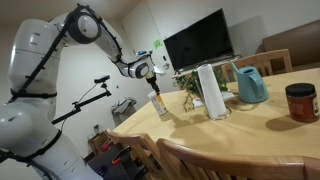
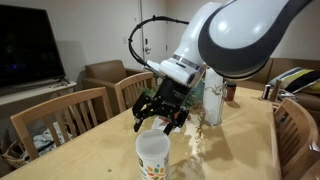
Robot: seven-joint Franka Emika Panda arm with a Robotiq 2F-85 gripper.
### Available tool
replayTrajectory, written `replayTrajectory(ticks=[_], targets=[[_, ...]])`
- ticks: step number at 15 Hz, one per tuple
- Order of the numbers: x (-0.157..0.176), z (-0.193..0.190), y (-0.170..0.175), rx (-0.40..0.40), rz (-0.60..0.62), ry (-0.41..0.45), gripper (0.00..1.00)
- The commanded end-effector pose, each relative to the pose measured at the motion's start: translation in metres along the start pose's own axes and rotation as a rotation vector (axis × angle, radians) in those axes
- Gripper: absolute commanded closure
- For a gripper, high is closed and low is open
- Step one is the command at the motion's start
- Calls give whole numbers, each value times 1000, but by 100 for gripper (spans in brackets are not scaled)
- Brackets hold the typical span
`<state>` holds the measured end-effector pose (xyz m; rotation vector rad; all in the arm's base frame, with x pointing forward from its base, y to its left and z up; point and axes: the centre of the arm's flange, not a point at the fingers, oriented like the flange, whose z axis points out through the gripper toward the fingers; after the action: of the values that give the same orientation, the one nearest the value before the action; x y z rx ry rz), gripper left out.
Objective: Move the paper towel holder to the right, remove the lid from the white can on the left
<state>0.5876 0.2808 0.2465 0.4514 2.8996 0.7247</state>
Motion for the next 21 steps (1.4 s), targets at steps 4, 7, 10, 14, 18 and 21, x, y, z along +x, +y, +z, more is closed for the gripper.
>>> replayTrajectory(ticks=[4,7,10,14,18,21], targets=[[9,-19,-5,-25,-25,-32,0],[5,-17,-5,-31,-26,-22,0],[4,-16,-7,-35,-25,-17,0],[6,-20,-9,-45,-34,-23,0],[14,-29,-2,-67,-78,-39,0],[19,-30,0,-78,-94,-39,0]])
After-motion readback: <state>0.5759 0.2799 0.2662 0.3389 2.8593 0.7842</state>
